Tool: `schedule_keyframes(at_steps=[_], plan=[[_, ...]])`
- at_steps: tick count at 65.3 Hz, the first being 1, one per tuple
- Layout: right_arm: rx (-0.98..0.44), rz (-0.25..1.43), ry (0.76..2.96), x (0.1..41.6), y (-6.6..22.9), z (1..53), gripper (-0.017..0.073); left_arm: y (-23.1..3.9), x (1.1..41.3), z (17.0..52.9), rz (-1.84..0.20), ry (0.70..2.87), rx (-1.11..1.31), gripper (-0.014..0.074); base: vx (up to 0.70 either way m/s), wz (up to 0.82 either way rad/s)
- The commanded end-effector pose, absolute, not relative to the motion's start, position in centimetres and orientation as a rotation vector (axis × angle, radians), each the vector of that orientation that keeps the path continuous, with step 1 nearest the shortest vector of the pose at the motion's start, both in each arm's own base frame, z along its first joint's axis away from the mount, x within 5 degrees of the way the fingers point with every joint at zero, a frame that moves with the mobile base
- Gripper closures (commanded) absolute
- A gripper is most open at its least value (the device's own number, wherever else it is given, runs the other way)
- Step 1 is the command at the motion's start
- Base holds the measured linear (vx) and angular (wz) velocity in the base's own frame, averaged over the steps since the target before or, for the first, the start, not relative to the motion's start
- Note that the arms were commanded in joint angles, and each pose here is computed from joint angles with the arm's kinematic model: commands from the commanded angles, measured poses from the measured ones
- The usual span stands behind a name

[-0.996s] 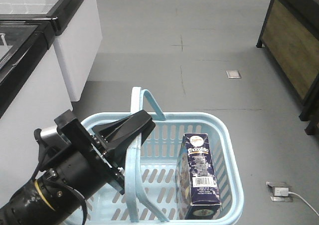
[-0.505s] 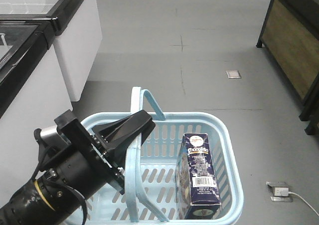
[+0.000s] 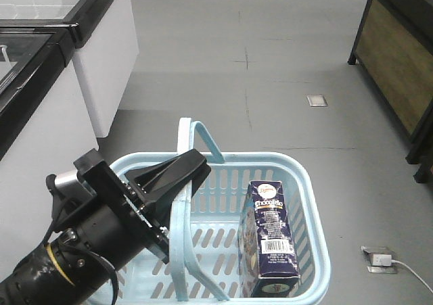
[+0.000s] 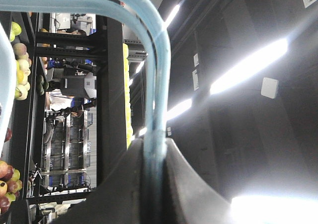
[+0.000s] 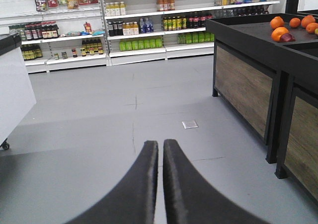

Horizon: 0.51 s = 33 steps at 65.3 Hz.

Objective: Left arm holds basket, right arm returns cookies

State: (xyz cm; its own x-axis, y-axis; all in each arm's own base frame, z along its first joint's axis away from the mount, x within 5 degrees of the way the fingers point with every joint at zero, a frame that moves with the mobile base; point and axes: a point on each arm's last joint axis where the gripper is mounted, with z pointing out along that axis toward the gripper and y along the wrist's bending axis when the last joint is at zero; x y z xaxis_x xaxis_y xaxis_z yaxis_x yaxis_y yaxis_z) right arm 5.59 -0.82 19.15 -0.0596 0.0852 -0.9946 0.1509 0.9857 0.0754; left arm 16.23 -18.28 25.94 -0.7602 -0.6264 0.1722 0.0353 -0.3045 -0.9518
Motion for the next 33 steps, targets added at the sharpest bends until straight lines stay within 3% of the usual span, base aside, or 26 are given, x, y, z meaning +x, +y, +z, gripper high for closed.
schedule_keyframes(at_steps=[1, 33], plan=[[0.161, -0.072, 1.563, 5.59, -0.84, 19.30, 0.0565, -17.80, 15.76, 28.91, -2.264, 1.262, -0.637, 0.0596, 0.00, 0.00], [0.161, -0.072, 1.563, 5.59, -0.84, 19.30, 0.0565, -17.80, 15.76, 28.91, -2.264, 1.262, -0.637, 0.0596, 0.00, 0.00]])
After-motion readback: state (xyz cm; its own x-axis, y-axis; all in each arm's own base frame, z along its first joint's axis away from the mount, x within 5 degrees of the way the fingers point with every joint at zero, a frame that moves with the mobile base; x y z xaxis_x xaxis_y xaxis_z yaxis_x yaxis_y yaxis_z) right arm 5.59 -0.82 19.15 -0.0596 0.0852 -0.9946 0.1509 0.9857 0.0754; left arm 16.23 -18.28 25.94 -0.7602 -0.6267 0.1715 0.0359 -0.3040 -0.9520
